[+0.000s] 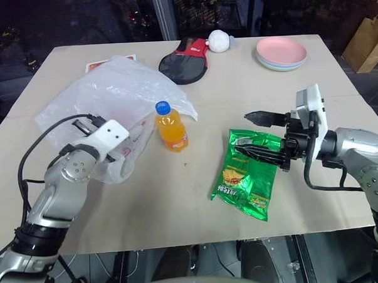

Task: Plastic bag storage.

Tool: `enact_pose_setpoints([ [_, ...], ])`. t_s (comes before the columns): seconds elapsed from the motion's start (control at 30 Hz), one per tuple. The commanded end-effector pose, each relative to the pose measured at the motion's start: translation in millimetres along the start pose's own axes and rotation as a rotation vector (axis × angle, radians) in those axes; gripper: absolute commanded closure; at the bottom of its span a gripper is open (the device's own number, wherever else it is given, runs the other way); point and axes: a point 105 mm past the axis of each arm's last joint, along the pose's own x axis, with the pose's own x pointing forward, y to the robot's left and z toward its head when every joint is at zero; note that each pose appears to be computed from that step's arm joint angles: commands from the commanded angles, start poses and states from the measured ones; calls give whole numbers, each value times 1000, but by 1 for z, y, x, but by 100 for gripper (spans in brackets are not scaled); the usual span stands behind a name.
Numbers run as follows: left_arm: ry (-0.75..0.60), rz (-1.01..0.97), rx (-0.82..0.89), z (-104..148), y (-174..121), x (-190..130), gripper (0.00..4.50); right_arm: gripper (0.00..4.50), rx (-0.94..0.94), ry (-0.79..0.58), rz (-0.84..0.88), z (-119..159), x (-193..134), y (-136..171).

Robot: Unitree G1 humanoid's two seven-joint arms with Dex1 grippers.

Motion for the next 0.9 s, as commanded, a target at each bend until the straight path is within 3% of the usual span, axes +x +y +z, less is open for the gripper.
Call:
enact_pose_setpoints([
  [0.03,-98,44,-87,21,16,-21,426,0,-52,-33,10,10,0,2],
  [0.23,29,30,-121,-11,-5,-50,426,0,-53,-35,9,7,2,0],
  [0.27,49,35,-112,-16,-6,-53,403,0,-54,-36,10,7,3,0],
  [0.37,84,53,-73,-25,-12,-58,312,0,-54,-39,16,7,6,-1],
  [0.57,89,129,-90,-31,-15,-62,31,0,-53,-41,30,9,10,-1],
  [0.73,163,92,-251,-50,-35,-62,31,0,-56,-47,36,11,13,-2],
  [0.9,119,63,-741,-41,-59,-56,31,0,-59,-50,27,11,14,-2],
])
